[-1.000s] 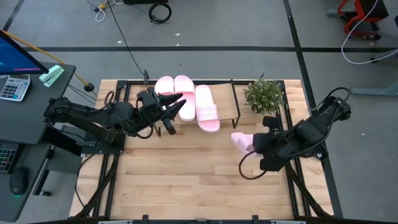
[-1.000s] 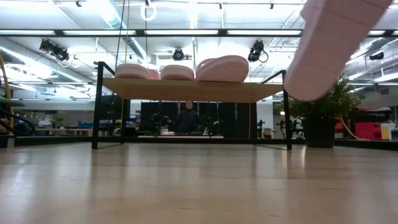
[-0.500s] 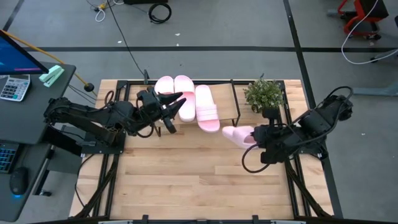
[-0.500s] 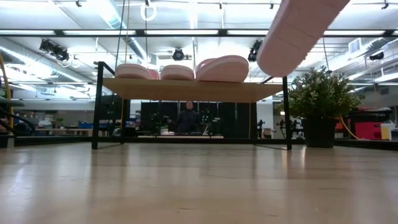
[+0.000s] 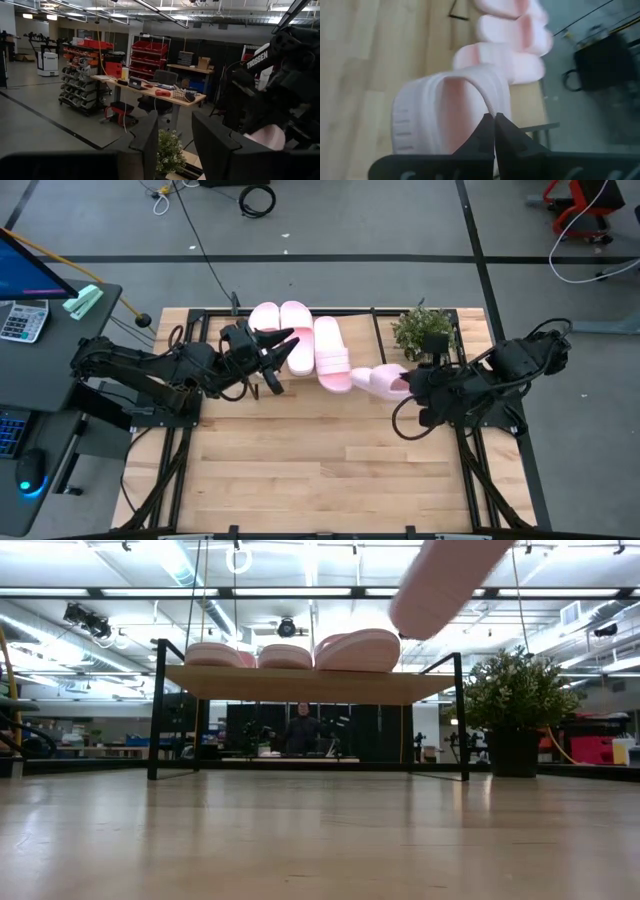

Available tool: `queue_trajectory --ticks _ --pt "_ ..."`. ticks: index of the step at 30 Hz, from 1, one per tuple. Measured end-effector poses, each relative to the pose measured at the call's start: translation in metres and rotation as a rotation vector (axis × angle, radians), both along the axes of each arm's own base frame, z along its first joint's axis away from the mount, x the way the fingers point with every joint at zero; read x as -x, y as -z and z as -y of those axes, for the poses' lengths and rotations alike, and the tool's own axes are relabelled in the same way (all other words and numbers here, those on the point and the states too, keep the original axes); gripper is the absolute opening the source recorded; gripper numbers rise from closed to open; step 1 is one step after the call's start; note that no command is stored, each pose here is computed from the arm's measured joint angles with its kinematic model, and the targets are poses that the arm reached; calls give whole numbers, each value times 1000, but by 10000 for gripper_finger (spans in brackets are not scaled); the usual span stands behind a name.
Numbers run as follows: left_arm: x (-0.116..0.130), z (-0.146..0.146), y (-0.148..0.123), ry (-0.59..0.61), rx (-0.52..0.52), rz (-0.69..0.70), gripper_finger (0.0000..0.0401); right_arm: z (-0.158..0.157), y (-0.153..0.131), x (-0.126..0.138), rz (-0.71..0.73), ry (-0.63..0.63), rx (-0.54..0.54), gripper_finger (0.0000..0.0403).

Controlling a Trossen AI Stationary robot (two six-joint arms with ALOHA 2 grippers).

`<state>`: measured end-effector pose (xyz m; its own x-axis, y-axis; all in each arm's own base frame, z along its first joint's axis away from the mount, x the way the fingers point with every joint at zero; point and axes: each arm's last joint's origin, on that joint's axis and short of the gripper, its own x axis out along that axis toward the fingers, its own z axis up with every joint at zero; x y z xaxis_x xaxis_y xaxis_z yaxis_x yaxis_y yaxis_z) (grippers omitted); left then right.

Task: Pick and place slides into the shelf
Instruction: Put the pink slipper on the shelf

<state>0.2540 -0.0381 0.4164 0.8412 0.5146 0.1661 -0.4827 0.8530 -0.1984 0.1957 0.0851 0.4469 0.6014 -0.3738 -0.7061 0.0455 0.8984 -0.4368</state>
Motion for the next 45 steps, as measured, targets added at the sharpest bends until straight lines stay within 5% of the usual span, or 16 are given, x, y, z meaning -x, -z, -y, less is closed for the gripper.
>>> queue_trajectory --ticks 9,20,33,45 --pt "0 0 0 -2 0 0 119 33 -7 -9 -15 87 240 0" --pt "0 0 0 -2 -2 -1 123 72 -4 -38 -90 176 371 0" --pt "0 0 0 -6 -23 -14 119 94 26 -86 -260 177 417 0" --pt "0 0 0 -6 -24 -15 115 107 34 -97 -272 186 359 0"
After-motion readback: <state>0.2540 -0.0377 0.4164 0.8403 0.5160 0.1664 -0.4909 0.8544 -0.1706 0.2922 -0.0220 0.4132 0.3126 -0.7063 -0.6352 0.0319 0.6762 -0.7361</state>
